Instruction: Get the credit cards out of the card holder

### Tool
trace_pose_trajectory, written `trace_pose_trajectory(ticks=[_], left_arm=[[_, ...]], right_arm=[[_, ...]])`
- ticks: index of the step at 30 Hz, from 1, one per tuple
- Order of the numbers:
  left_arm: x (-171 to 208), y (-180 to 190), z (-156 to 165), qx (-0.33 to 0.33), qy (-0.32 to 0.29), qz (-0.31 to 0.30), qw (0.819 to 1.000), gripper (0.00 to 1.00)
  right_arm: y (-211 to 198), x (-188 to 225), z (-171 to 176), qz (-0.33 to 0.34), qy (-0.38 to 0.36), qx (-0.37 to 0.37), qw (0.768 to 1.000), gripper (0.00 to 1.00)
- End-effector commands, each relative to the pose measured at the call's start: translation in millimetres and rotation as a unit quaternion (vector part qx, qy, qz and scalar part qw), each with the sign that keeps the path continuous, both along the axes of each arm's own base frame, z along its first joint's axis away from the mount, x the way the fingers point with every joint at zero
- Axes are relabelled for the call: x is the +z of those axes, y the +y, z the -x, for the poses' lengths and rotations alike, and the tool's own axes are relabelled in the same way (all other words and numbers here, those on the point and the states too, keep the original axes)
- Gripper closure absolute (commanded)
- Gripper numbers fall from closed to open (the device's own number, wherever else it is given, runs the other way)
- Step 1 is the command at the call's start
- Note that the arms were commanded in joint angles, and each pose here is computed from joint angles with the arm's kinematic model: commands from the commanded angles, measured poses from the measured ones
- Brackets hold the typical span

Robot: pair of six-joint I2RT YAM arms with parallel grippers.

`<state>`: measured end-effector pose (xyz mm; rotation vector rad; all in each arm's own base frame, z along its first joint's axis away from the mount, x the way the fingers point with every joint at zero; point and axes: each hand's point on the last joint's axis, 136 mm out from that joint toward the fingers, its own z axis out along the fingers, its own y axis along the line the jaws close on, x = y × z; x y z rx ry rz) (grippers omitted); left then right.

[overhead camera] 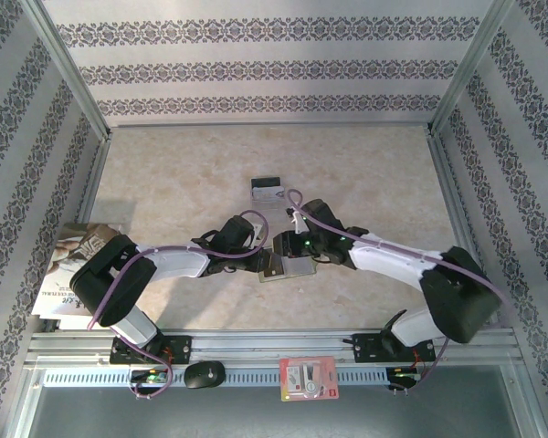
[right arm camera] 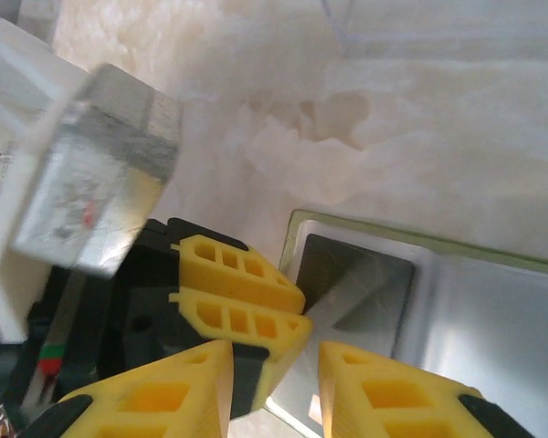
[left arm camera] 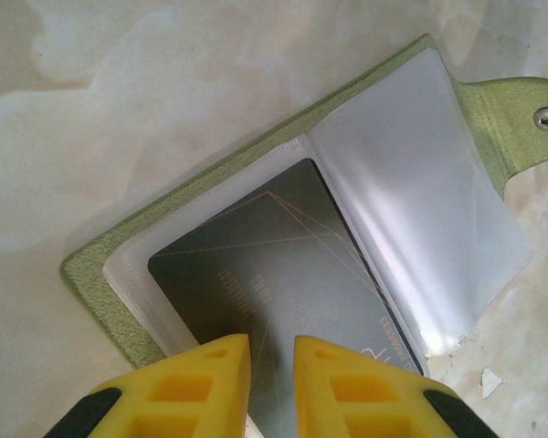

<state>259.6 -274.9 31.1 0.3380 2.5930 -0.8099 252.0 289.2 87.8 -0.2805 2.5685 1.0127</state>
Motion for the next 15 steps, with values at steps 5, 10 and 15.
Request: trace_pose_trajectory(ticks=[5, 10, 15], left_arm=[[-6, 10, -2, 0.007, -0.005, -0.015, 1.0, 0.8], [-9, 11, 0, 0.006, -0.003, -0.019, 1.0, 0.83], [-11, 11, -1, 0.005, -0.003, -0.021, 1.0, 0.84]], right_arm=[[-1, -38, 4, 0.009, 0.077, -0.007, 0.997, 0.73], [-10, -50, 5, 0.023, 0.097, -0.023, 0.995, 0.75], [-15, -58, 9, 0.036, 0.108, -0.025, 0.993, 0.77]])
